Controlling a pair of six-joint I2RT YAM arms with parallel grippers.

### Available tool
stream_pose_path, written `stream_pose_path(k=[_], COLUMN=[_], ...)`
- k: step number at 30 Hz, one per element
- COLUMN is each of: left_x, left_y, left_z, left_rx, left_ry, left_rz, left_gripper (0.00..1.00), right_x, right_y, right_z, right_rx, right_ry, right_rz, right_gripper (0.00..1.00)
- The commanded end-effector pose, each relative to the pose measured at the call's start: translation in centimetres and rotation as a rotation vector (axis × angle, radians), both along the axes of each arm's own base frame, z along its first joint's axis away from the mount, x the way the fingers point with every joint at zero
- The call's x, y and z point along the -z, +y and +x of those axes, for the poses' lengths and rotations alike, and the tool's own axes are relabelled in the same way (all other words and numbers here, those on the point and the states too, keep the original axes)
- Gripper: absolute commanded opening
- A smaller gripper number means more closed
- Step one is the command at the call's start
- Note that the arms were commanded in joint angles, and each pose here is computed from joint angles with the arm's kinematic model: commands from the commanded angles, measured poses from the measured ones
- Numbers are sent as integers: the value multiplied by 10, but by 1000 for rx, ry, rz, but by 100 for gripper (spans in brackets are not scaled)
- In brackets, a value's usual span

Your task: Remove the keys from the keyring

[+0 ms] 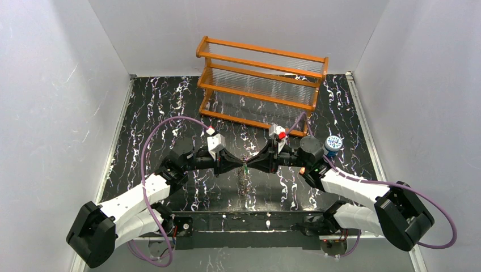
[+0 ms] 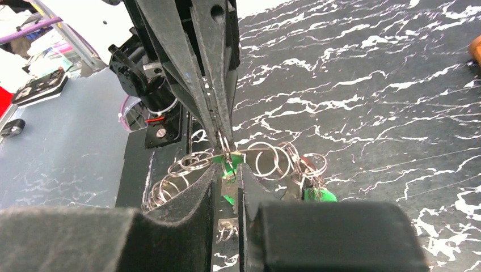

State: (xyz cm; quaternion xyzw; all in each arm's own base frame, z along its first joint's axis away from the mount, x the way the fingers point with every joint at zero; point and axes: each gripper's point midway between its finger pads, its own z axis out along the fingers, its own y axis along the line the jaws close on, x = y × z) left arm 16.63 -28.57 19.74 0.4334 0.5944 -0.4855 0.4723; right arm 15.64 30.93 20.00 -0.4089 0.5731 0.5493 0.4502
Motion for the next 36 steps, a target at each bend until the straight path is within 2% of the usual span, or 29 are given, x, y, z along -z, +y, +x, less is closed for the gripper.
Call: stream_pose_path(k=[1,9,12,15,17,24,28,36], left_x=[-25,-33,-33,-32,-32,-32,-34,-38], left_y=[-2,0,-1,-1,-1,-1,-1,-2], left_z=[-8,-14,-14,-14,-14,-15,-17,-21], left_rx=[46,66,67,69,68,74,89,107], left_ry=[-90,-120,-119,-117,-117,-121,-124,-126], left_rz=[-72,-105,-105,-104,-103,-103,-107,-125], left_gripper=[0,0,0,0,0,0,0,0], right_x=[-7,9,6,1,2,-11,-17,-21], right_y=[6,13,12,10,9,-3,-4,4], right_z=[-1,4,-2,-5,-4,-7,-9,-14], right_rx=[-46,-65,-91,-108,-103,-63,-78,-162], right_ry=[0,48,26,-7,-21,-141,-200,-223], right_rz=[25,-13,-1,5,-8,2,16,47], right_gripper=[23,14,3,1,10,18,20,24])
